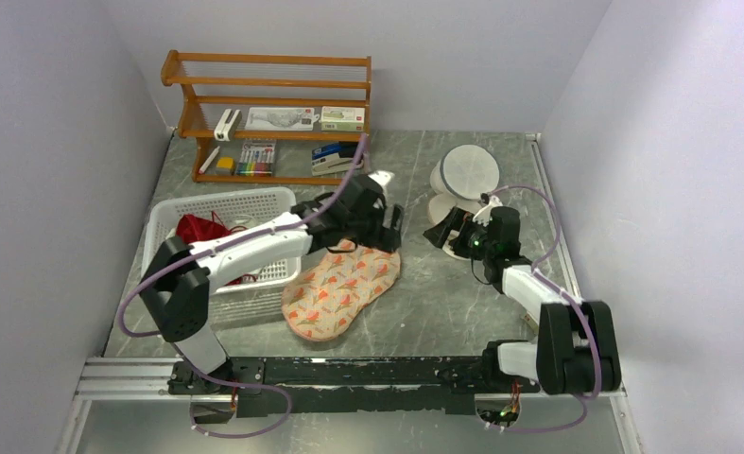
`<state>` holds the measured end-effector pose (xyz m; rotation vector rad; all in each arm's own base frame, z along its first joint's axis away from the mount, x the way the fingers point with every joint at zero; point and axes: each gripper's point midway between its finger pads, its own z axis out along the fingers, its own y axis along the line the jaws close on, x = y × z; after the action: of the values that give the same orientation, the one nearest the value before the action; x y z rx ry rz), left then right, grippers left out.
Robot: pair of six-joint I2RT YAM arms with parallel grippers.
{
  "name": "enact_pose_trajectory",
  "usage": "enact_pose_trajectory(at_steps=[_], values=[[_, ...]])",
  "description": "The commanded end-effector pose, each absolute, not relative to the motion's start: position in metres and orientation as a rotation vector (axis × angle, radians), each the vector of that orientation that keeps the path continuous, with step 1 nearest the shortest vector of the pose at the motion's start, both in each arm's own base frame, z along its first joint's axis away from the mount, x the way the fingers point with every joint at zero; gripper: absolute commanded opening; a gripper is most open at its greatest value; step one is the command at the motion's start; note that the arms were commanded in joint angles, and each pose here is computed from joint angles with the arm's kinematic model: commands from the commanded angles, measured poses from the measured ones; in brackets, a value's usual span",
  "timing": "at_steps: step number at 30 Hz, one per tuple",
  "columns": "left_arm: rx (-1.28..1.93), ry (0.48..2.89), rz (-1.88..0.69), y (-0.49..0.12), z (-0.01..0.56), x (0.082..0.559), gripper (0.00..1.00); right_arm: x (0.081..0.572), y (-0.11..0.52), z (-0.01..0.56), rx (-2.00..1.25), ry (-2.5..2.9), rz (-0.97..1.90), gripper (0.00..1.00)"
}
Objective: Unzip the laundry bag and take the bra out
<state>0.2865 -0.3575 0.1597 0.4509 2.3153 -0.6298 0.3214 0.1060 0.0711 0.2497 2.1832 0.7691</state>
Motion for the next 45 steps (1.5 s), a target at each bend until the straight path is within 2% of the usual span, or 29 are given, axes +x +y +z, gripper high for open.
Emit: enact_pose_trajectory(at_steps=[1, 9, 18, 30, 40, 45], values=[[0.619, 2.362, -0.668, -0.395, 0.146, 0.241, 0.94, 0.305, 0.110, 0.095, 0.112, 2.107, 0.781, 0.93], [0.836, 2.486, -0.582, -0.429, 0.088, 0.189, 0.94, 0.280, 0.111, 0.093, 0.120, 2.066, 0.805, 0.90], [0.897, 2.591, -0.469, -0.424, 0.051, 0.178, 0.94, 0.271, 0.116, 0.084, 0.104, 2.077, 0.850, 0.87], [0.851, 2.408, -0.663, -0.428, 0.115, 0.171, 0.94, 0.271, 0.116, 0.076, 0.091, 2.100, 0.840, 0.86], [0.910, 2.560, -0.503, -0.430, 0.054, 0.172, 0.94, 0.272, 0.118, 0.077, 0.079, 2.107, 0.851, 0.86], [0.873, 2.494, -0.576, -0.432, 0.083, 0.177, 0.94, 0.270, 0.118, 0.081, 0.034, 2.116, 0.838, 0.86]])
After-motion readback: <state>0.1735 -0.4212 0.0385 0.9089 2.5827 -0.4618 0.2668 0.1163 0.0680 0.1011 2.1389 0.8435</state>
